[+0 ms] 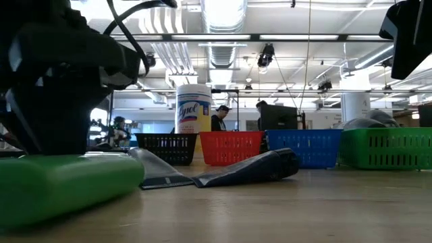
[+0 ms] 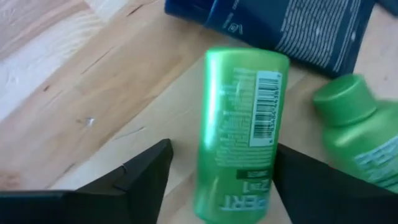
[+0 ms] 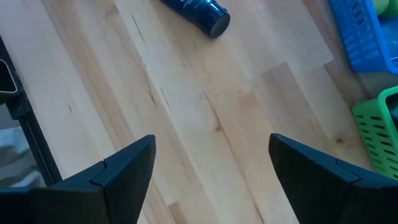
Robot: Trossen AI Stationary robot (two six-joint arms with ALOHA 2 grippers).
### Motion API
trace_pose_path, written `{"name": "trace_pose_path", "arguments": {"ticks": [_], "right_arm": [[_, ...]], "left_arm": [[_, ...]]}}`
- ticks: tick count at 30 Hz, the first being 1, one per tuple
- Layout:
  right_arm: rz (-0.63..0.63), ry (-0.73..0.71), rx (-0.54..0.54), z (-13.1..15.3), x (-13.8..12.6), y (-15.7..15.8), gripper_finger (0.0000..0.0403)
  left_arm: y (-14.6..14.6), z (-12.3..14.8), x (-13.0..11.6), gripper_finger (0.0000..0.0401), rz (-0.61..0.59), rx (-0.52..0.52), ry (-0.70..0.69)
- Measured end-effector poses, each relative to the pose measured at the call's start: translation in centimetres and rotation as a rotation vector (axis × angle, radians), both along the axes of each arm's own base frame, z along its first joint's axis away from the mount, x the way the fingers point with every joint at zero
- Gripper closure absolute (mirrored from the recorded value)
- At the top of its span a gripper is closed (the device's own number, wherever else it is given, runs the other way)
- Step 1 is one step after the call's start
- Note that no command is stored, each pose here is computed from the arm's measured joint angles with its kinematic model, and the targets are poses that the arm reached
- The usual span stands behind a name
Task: Pick & Place Travel size toiletries
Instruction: Put the green shampoo into the blue bin
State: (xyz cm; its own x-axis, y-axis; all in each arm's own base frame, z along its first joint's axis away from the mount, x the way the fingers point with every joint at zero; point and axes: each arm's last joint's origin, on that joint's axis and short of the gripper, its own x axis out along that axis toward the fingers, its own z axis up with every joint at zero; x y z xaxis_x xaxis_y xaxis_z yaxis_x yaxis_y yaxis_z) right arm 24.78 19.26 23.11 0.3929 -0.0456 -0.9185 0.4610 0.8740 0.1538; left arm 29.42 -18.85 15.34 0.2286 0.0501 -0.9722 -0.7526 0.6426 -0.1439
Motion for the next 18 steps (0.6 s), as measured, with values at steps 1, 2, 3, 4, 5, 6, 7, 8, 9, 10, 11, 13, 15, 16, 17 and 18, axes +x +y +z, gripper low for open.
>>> {"name": "trace_pose_path", "arguments": {"ticks": [1,2,3,4,5,6,7,8,9,10,11,13,15,16,17,18], "right_arm": [[0.0,-0.002,0.002,0.0,0.0,0.0,0.0093],[-0.001,-0.004,0.003,0.0,0.0,0.0,0.0096],[-0.006,-0.005,0.006,0.0,0.1,0.0,0.0099],[-0.009,-0.006,0.006,0.0,0.1,0.0,0.0103],[-0.011,-0.01,0.004,0.0,0.1,0.0,0.0107],[-0.014,-0.016,0.004,0.0,0.1,0.0,0.0112],[-0.017,-0.025,0.003,0.1,0.2,0.0,0.0116],[-0.022,-0.035,0.005,0.1,0.2,0.1,0.0121],[-0.027,-0.044,0.011,0.1,0.4,0.0,0.0126],[-0.032,-0.057,0.023,0.2,0.6,0.0,0.013],[-0.04,-0.072,0.036,0.2,0.9,0.0,0.0134],[-0.07,-0.105,0.074,0.4,1.5,-0.2,0.0142],[-0.097,-0.142,0.12,0.6,2.3,-0.6,0.0149],[-0.106,-0.16,0.14,0.7,2.8,-0.8,0.0153],[-0.115,-0.18,0.161,0.9,3.2,-1.0,0.0155],[-0.123,-0.204,0.186,1.0,3.6,-1.2,0.0158]], "left_arm": [[0.0,0.0,0.0,0.014,-0.017,-0.001,0.006],[0.0,0.0,0.0,0.015,-0.037,0.001,0.012],[0.0,-0.1,-0.1,0.016,-0.057,0.006,0.016],[0.0,-0.1,-0.1,0.0171,-0.081,0.013,0.019],[0.0,-0.1,-0.1,0.0182,-0.109,0.018,0.021],[-0.1,-0.1,-0.2,0.0194,-0.138,0.024,0.022],[-0.2,-0.1,-0.2,0.0206,-0.173,0.032,0.022],[-0.3,-0.1,-0.2,0.0219,-0.209,0.04,0.02],[-0.4,-0.1,-0.3,0.0231,-0.244,0.05,0.016],[-0.5,0.0,-0.3,0.0243,-0.285,0.063,0.01],[-0.7,0.0,-0.4,0.0253,-0.326,0.076,0.002],[-1.1,0.3,-0.7,0.027,-0.398,0.109,-0.022],[-1.3,0.7,-1.0,0.0276,-0.434,0.137,-0.037],[-1.3,0.9,-1.1,0.0276,-0.445,0.152,-0.041],[-1.4,1.2,-1.2,0.0276,-0.456,0.171,-0.056],[-1.4,1.7,-1.4,0.0276,-0.467,0.193,-0.079]]}}
